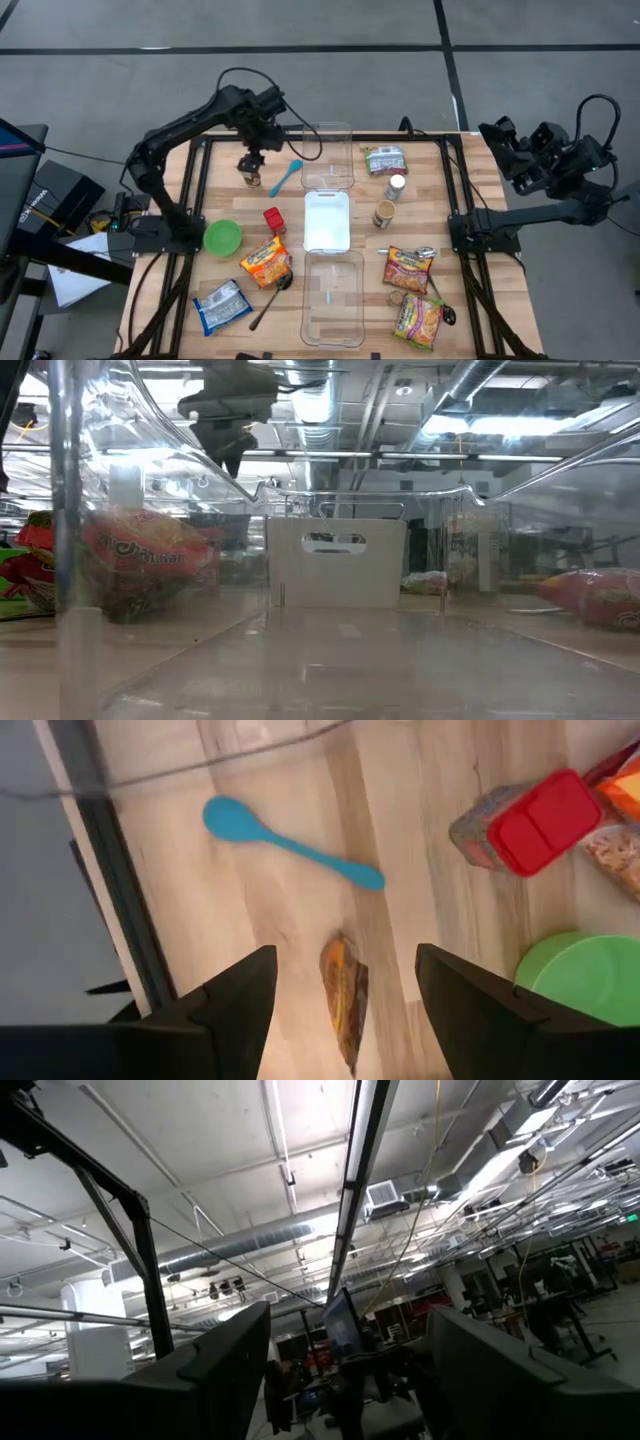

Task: Pick & Place Food Item
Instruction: Put the orange seasoning pack into the top transparent bin

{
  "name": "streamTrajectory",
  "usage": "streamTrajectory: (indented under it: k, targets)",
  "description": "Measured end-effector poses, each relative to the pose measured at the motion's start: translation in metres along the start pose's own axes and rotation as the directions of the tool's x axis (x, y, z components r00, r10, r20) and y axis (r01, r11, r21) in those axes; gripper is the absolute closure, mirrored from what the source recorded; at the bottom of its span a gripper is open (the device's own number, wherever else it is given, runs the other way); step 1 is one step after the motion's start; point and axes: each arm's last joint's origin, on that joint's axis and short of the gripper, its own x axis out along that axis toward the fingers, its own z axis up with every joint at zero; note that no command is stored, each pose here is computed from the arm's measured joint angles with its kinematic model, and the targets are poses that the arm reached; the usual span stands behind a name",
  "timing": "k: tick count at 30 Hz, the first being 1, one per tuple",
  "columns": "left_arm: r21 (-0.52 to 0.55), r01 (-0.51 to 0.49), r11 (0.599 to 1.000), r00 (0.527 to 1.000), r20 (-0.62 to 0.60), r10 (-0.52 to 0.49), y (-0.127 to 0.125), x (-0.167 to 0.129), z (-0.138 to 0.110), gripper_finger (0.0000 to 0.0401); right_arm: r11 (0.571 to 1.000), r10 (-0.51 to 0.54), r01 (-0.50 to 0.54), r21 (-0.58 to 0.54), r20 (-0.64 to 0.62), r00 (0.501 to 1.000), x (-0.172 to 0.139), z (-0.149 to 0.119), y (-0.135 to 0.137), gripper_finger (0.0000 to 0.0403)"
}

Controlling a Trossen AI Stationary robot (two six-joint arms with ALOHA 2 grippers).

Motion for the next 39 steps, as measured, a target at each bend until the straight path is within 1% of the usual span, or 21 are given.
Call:
streamTrajectory:
  k: [3, 4, 7, 10, 14, 19, 22, 25, 29, 34, 39]
  targets:
    - [0.008, 0.012, 1.000, 0.999, -0.042, -0.011, -0.008, 0.011, -0.012, 0.0161, 1.000, 0.000, 0.000, -0.007, 0.000, 1.000, 0.000, 0.000, 0.000, 0.0140]
    - [0.015, 0.002, 1.000, 0.998, -0.063, -0.001, -0.011, 0.015, -0.016, 0.0159, 1.000, 0.000, 0.000, -0.007, -0.001, 1.000, 0.000, 0.000, 0.000, 0.0140]
    - [0.035, -0.075, 0.997, 0.993, -0.091, 0.078, -0.020, 0.028, -0.027, 0.0154, 1.000, 0.005, -0.005, -0.009, -0.006, 1.000, 0.000, 0.000, 0.000, 0.0140]
    - [0.038, -0.143, 0.989, 0.987, -0.071, 0.146, -0.029, 0.034, -0.036, 0.0150, 1.000, 0.004, -0.005, -0.012, -0.007, 1.000, 0.000, -0.001, 0.000, 0.0140]
    - [0.036, -0.186, 0.982, 0.980, -0.068, 0.188, -0.040, 0.041, -0.047, 0.0145, 1.000, 0.004, -0.004, -0.012, -0.008, 1.000, 0.000, -0.001, 0.000, 0.0140]
    - [0.021, -0.171, 0.985, 0.981, -0.092, 0.172, -0.050, 0.057, -0.057, 0.0142, 1.000, 0.003, -0.003, -0.012, -0.008, 1.000, 0.000, -0.001, 0.000, 0.0140]
    - [-0.007, -0.168, 0.986, 0.982, -0.092, 0.166, -0.051, 0.068, -0.059, 0.0145, 1.000, -0.001, 0.001, -0.012, -0.007, 1.000, 0.000, -0.001, 0.000, 0.0140]
    - [-0.016, -0.207, 0.978, 0.975, -0.088, 0.205, -0.049, 0.076, -0.059, 0.0155, 1.000, -0.004, 0.004, -0.012, -0.006, 1.000, 0.000, -0.001, 0.000, 0.0140]
    - [-0.033, -0.249, 0.968, 0.968, -0.056, 0.247, -0.043, 0.076, -0.058, 0.0172, 1.000, -0.005, 0.005, -0.012, -0.006, 1.000, 0.000, -0.001, 0.000, 0.0140]
    - [-0.062, -0.216, 0.974, 0.973, -0.094, 0.210, -0.038, 0.081, -0.065, 0.0187, 1.000, -0.005, 0.005, -0.012, -0.006, 1.000, 0.000, -0.001, 0.000, 0.0140]
    - [-0.080, -0.195, 0.977, 0.978, -0.094, 0.188, -0.034, 0.089, -0.063, 0.0195, 1.000, -0.005, 0.005, -0.012, -0.006, 1.000, 0.000, -0.001, 0.000, 0.0140]
